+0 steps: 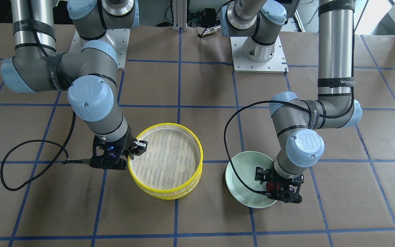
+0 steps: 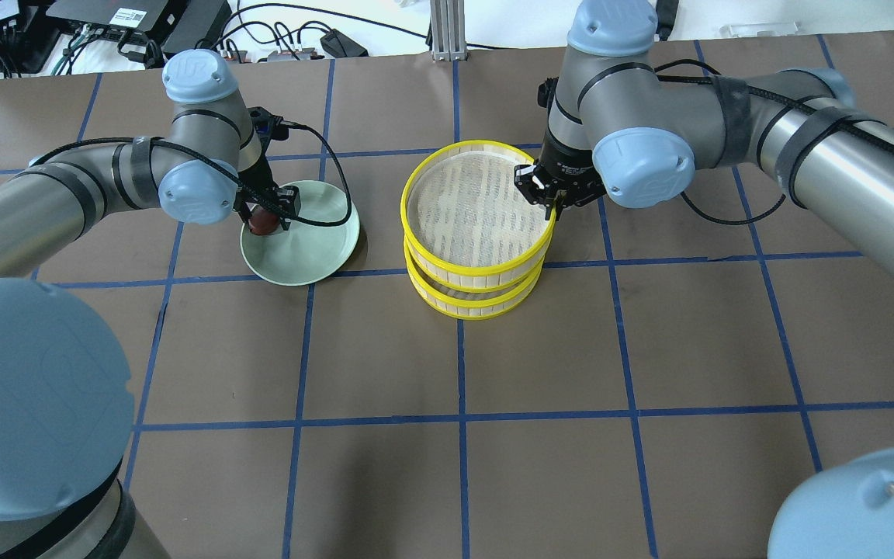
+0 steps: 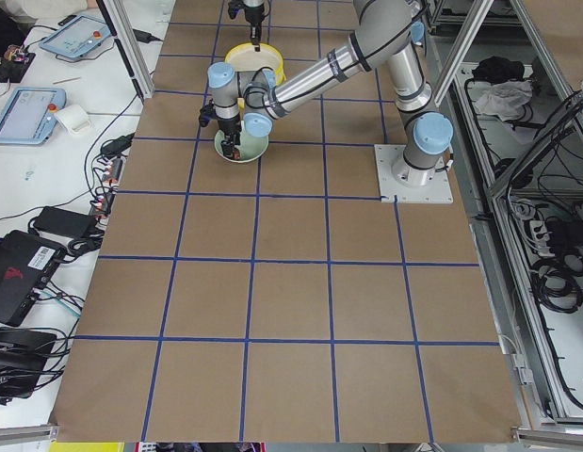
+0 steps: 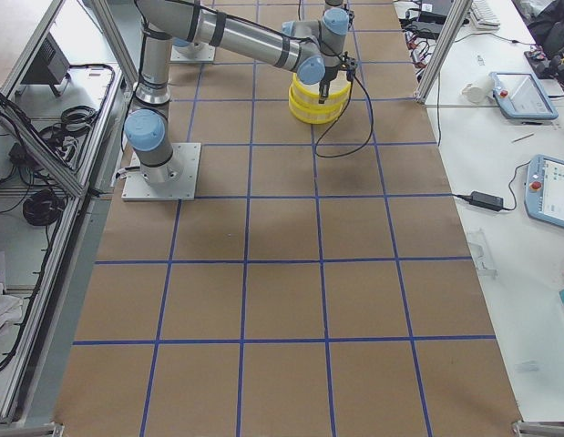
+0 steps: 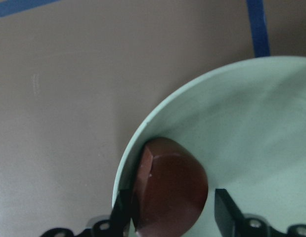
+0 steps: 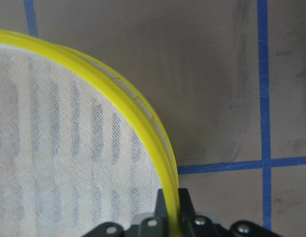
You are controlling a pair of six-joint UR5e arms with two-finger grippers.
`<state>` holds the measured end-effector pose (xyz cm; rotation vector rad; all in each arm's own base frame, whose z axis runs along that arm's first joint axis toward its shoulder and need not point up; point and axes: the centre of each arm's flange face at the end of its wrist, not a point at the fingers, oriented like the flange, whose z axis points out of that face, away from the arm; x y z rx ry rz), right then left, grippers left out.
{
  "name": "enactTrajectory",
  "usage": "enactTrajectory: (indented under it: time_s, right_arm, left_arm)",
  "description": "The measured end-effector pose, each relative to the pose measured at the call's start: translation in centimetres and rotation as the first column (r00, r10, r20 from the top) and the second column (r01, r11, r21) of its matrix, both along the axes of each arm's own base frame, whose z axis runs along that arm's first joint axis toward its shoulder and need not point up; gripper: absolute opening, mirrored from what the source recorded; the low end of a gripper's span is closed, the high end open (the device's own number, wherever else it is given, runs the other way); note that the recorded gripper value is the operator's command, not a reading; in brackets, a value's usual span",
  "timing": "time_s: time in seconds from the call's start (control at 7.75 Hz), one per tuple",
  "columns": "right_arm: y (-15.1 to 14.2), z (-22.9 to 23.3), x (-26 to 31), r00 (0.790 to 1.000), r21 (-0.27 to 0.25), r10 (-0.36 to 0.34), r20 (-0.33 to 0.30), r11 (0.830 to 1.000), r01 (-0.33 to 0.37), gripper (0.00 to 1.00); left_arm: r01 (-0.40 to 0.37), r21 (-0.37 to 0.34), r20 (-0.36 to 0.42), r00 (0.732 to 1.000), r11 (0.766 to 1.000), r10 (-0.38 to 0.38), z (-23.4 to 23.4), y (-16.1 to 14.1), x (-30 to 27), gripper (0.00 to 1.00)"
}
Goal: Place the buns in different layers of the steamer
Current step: 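Grasp the dark red bun on the plate with the left gripper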
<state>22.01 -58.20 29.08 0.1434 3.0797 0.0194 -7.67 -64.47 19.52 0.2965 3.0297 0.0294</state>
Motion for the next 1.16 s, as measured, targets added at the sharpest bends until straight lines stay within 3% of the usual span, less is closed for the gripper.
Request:
enactTrajectory:
  time_s: [0.13, 0.26, 1.16]
  right_arm:
    - [0.1, -0.1, 0.0, 1.0, 0.002, -0.003, 0.001, 1.0, 0.003, 0.0]
    - [0.1, -0.2, 0.0, 1.0, 0.004, -0.008, 0.001, 1.0, 0.008, 0.0]
    - [0.7, -0.8, 0.4, 0.999, 0.018, -0.039, 0.0, 0.999, 0.039, 0.0]
  left_arm:
    - [0.0, 0.0, 0.0, 1.0, 1.0, 0.0, 0.0, 0.0, 0.0, 0.24]
    - [0.0, -0.003, -0.001, 1.0, 1.0, 0.0, 0.2, -0.1, 0.0, 0.0]
    - [-0.008, 0.004, -0.007, 1.0, 1.0, 0.008, 7.3, 2.2, -0.6, 0.0]
